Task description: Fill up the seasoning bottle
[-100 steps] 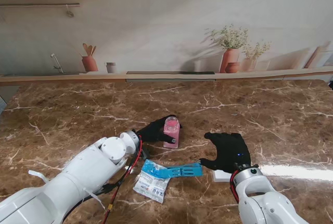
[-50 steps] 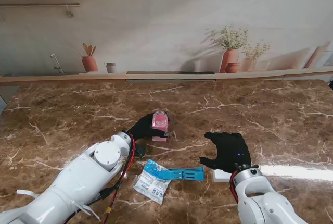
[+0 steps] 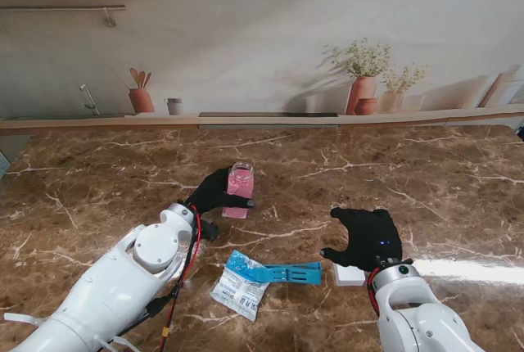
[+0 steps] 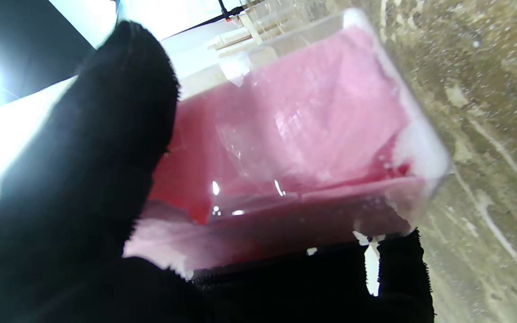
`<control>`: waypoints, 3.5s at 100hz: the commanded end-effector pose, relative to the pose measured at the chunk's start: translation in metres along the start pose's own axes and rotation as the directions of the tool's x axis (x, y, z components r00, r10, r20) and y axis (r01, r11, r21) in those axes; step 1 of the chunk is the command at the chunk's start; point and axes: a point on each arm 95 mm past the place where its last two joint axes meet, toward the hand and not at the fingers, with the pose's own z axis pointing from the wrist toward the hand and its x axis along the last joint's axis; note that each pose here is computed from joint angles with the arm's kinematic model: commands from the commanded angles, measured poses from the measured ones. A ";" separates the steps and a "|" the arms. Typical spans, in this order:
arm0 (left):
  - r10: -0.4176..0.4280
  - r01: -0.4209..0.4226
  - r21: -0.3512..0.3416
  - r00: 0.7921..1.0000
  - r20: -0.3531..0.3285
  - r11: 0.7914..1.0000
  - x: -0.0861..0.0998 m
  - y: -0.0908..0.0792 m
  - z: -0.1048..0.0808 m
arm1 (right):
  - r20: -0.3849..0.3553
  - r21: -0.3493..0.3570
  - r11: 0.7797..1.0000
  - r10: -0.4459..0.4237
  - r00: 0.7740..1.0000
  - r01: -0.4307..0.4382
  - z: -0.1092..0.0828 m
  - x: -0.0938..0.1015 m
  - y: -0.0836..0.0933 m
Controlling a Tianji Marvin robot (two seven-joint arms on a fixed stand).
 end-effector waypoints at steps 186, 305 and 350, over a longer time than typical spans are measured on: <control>0.194 -0.197 -0.023 0.976 -0.097 0.980 0.026 -0.007 -0.021 | -0.082 0.184 0.960 -0.198 0.977 0.210 0.031 -0.027 -0.050; 0.426 -0.446 0.014 0.844 -0.325 0.895 0.061 0.024 -0.024 | -0.245 -0.090 0.934 0.316 0.916 -0.346 0.052 0.036 0.080; 0.406 -0.423 0.023 0.851 -0.332 0.906 0.062 0.032 -0.024 | -0.288 -0.074 0.911 0.370 0.883 -0.406 0.058 0.056 0.075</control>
